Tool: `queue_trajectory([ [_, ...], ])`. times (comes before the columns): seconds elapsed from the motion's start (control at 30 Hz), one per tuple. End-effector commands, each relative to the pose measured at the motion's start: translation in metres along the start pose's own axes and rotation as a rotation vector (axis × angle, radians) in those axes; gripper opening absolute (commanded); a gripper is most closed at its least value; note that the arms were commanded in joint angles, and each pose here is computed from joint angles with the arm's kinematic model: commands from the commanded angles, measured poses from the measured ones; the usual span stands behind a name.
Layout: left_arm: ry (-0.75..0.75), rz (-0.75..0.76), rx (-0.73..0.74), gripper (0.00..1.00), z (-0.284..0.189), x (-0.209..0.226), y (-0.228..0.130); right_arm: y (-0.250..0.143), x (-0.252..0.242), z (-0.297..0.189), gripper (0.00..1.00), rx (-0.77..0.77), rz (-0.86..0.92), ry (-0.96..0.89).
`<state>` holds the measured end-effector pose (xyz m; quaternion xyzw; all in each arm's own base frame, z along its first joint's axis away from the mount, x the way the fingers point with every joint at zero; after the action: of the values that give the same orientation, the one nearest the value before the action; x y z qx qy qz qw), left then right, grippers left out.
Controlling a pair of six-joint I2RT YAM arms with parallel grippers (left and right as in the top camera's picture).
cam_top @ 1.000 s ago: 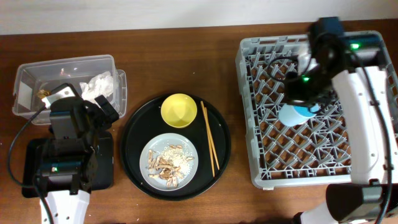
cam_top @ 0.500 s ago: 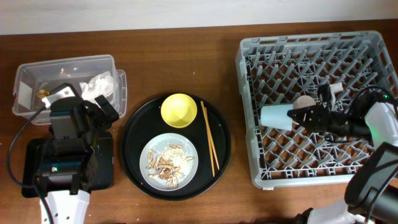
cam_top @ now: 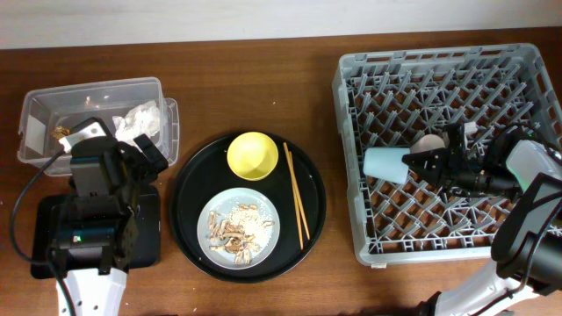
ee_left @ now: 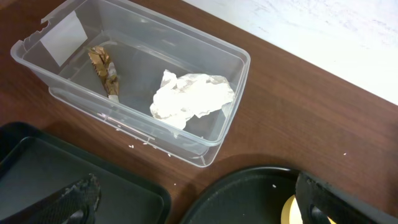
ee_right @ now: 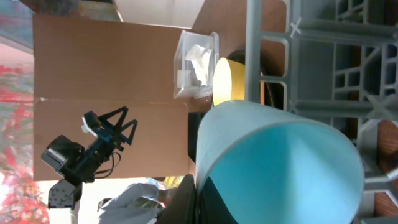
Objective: Sort waste into correct bins and load items into the dishwasher rack
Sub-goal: 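Carry the blue cup into the rack and set it down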
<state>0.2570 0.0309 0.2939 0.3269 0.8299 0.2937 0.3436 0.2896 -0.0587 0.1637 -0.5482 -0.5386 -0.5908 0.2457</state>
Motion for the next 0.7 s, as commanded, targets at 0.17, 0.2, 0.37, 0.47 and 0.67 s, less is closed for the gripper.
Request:
queue_trajectory([
  [0.17,0.005,0.0,-0.016,0.99,-0.002,0.001,0.003,-0.022,-0.038,-0.053,0.06,0.29,0.292,-0.807],
  [0.2,0.005,0.0,-0.016,0.99,-0.002,0.001,0.003,-0.021,-0.026,-0.056,0.12,0.271,0.285,-0.834],
  [0.37,0.005,0.0,-0.016,0.99,-0.002,0.001,0.003,-0.025,0.036,-0.066,0.18,0.17,0.241,-0.933],
  [0.47,0.005,0.0,-0.016,0.99,-0.002,0.001,0.003,-0.025,0.072,-0.067,0.26,0.066,0.137,-0.951],
  [0.67,0.005,0.0,-0.016,0.99,-0.002,0.001,0.003,-0.005,0.091,0.023,0.29,0.179,-0.162,-0.81],
])
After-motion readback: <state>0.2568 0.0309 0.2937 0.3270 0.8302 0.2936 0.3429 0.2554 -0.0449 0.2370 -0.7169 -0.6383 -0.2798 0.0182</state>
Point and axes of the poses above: each gripper's point midway between its finger pads, its own z axis out along the fingers, its own x axis along the line the jaws close on, y = z × x, the point moved 8 cm from there along -z, back along the fingers, and after that the axes turned 15 degrees about -z, right-handed, at the moved point
